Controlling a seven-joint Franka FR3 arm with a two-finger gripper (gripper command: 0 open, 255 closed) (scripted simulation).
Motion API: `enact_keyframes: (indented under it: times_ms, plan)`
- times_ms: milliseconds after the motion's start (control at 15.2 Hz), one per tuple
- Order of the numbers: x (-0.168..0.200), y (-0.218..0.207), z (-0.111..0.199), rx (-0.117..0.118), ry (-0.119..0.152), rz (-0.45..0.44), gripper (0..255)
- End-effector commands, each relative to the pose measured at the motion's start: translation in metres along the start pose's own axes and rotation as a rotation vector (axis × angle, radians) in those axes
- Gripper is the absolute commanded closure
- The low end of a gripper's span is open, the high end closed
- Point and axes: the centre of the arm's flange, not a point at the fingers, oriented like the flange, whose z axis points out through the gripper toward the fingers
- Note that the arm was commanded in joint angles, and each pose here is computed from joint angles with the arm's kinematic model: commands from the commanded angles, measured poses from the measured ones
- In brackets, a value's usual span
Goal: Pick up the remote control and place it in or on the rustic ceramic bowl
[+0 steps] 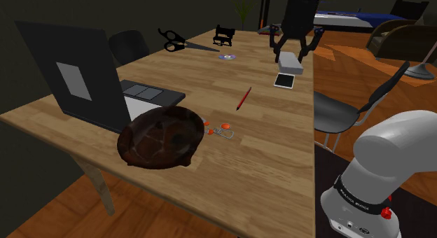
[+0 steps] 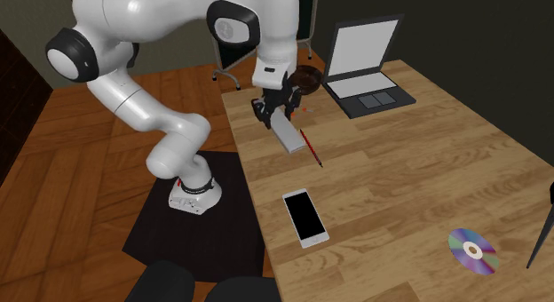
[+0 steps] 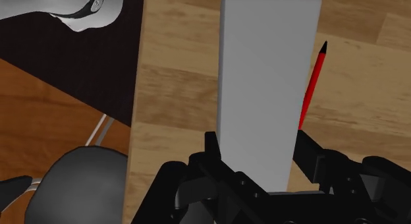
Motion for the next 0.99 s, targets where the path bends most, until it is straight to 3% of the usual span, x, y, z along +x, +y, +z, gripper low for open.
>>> enact_keyframes:
  times_ms: [0,132,924]
  plan:
    - [-0.002,0.000,-0.011,0.000,0.000,0.000,255]
    - [-0.002,0.000,-0.020,0.000,0.000,0.000,255]
    - [-0.116,-0.111,-0.019,0.000,0.000,0.000,255]
